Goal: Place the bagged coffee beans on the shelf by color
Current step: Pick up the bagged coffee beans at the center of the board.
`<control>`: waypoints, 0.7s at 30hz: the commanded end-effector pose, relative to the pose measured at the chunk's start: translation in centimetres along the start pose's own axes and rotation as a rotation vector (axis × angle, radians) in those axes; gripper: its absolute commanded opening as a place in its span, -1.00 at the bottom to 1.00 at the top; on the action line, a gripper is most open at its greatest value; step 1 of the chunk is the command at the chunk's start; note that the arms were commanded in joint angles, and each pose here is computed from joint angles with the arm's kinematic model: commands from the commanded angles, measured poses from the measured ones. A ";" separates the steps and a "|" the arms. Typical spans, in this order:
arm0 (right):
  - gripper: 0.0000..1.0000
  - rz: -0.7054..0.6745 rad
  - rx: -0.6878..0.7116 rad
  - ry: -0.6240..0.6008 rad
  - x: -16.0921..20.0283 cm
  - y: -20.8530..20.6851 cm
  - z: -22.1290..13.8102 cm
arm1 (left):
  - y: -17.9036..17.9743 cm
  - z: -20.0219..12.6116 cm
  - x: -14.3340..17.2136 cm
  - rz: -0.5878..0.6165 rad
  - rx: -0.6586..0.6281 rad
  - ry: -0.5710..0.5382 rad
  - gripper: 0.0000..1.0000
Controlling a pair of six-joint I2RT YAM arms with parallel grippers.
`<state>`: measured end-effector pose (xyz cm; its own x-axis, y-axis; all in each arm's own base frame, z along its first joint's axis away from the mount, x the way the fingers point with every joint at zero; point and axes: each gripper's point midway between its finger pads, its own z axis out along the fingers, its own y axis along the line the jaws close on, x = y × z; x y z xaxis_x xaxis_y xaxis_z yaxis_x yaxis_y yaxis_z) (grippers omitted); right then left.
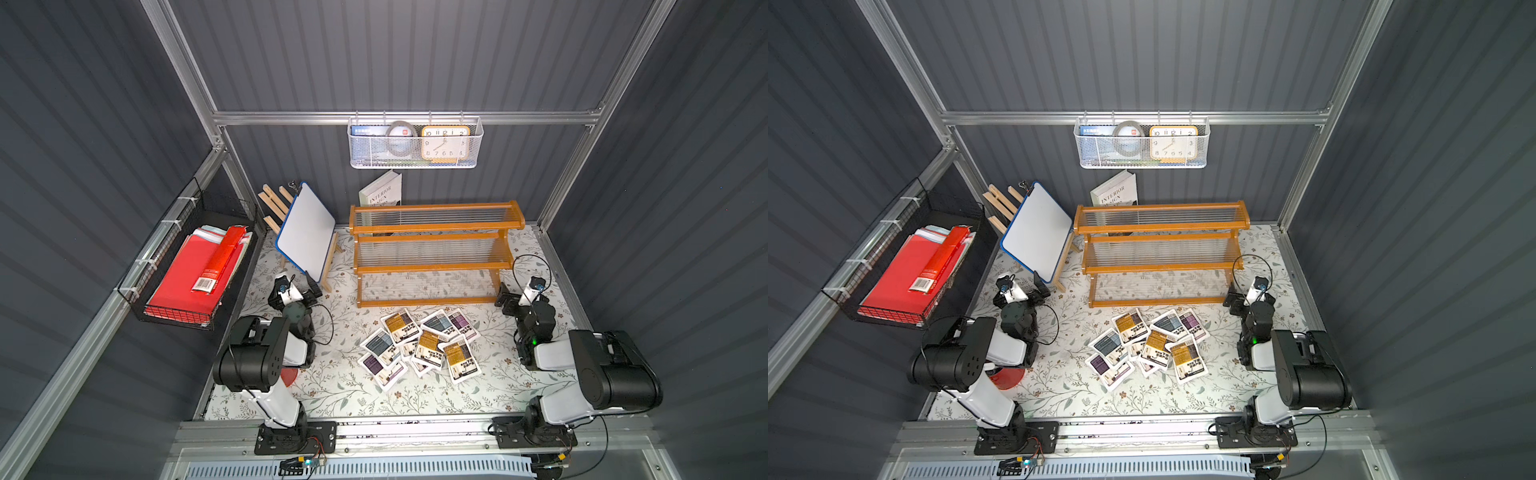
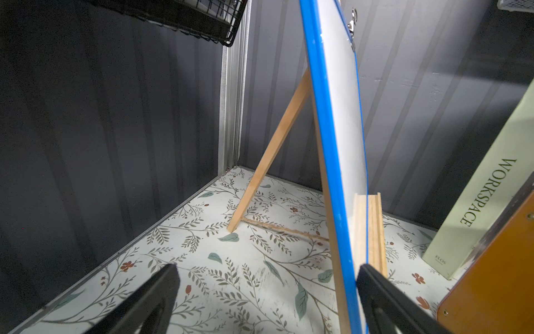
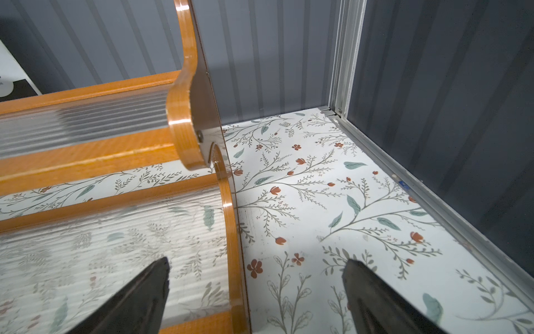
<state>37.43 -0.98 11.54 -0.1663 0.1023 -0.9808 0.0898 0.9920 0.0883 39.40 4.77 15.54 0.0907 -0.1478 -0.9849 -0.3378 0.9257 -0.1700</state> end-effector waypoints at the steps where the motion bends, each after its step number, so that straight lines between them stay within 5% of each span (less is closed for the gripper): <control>1: 0.98 -0.005 0.001 -0.025 -1.0 0.2 0.3 | -0.3 0.4 -0.8 0.038 -0.001 -0.016 0.98; 4: 0.98 -0.002 0.001 -0.029 -1.0 0.2 0.2 | -2.9 4.6 -0.3 0.116 0.000 0.160 0.98; 6: 0.97 -0.001 0.002 -0.031 -1.1 0.1 0.2 | -3.7 6.1 -2.0 0.103 -0.011 0.156 0.98; 10: 0.80 0.005 0.029 -0.044 -1.4 -0.3 0.1 | -5.2 5.4 -5.6 -0.011 0.021 0.093 0.98; 14: 0.67 0.029 0.079 -0.011 -2.1 -1.0 0.4 | -5.5 5.2 -3.9 -0.015 -0.079 0.209 0.98; 21: 0.33 0.048 0.055 0.128 -3.2 1.7 -0.3 | -6.7 1.2 -3.0 -0.093 -0.065 0.242 0.99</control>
<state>38.63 -0.34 16.61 -0.1540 0.1350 -0.9788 0.1247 0.9854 0.1163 44.33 -1.13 19.98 -0.0976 -0.2559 -0.9618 -0.3466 0.9146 -0.2082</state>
